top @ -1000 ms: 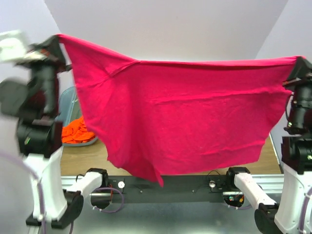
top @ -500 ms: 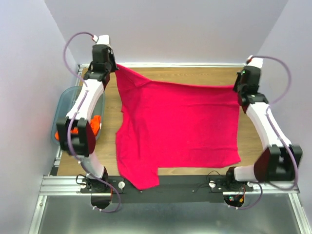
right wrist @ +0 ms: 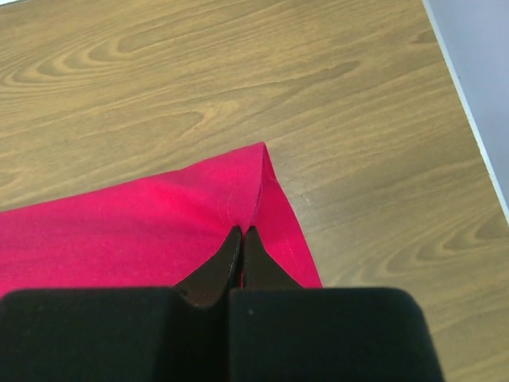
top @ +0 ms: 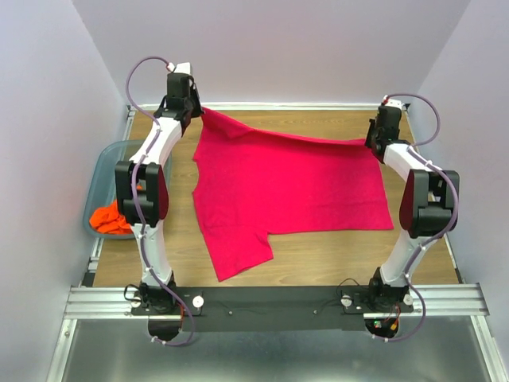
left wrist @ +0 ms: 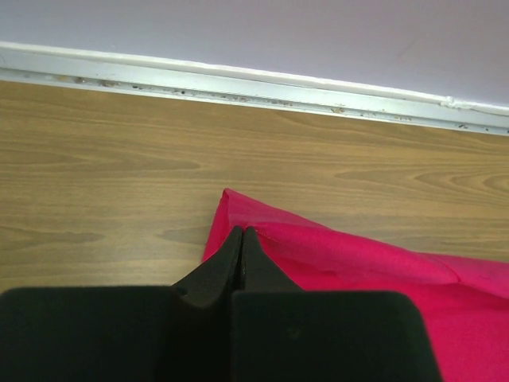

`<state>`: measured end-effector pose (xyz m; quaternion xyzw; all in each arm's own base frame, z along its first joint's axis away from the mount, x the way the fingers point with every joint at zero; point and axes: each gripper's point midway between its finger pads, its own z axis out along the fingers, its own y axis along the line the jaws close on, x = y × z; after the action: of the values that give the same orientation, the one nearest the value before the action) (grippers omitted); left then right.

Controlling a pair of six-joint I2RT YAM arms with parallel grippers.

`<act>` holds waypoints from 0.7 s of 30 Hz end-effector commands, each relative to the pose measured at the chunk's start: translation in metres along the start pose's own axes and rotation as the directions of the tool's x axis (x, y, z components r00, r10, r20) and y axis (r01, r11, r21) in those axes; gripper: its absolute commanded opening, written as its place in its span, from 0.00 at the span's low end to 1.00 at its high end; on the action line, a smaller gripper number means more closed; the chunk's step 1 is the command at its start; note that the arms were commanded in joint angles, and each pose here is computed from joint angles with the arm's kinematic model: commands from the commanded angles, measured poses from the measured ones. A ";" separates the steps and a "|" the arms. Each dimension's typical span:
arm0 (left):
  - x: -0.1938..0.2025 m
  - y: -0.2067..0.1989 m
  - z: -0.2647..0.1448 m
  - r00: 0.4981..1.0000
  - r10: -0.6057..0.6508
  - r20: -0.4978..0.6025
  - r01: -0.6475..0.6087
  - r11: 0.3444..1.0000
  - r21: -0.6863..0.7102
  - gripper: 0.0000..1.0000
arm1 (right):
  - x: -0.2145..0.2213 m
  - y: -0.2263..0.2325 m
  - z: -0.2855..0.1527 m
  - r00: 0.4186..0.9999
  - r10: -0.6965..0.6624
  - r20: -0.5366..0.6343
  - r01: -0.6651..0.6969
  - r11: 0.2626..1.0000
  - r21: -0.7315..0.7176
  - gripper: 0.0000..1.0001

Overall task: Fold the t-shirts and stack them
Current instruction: Fold the tshirt

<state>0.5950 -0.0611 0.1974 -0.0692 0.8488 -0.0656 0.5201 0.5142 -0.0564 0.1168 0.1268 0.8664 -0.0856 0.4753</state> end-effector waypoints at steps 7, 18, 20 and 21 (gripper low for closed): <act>0.024 -0.007 -0.023 0.987 -0.133 -0.090 0.137 0.990 0.044 0.00 | -0.029 -0.002 0.019 0.997 0.049 0.061 -0.047 0.998 -0.033 0.01; 0.045 -0.005 -0.086 0.959 -0.253 -0.129 0.258 0.966 0.022 0.00 | -0.038 -0.019 0.013 0.995 0.059 0.080 -0.059 0.998 -0.004 0.01; 0.053 -0.003 -0.096 0.951 -0.276 -0.140 0.281 0.960 0.017 0.00 | -0.037 -0.021 0.012 0.995 0.068 0.077 -0.068 0.998 -0.001 0.01; 0.060 -0.002 -0.100 0.946 -0.283 -0.156 0.288 0.958 0.012 0.00 | -0.038 -0.021 0.011 0.994 0.070 0.080 -0.071 0.998 -0.002 0.01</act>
<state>0.4965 -0.0705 0.1907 -0.1520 0.8675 -0.1381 0.4530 0.5319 -0.0783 0.1186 0.1447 0.8585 -0.0758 0.4862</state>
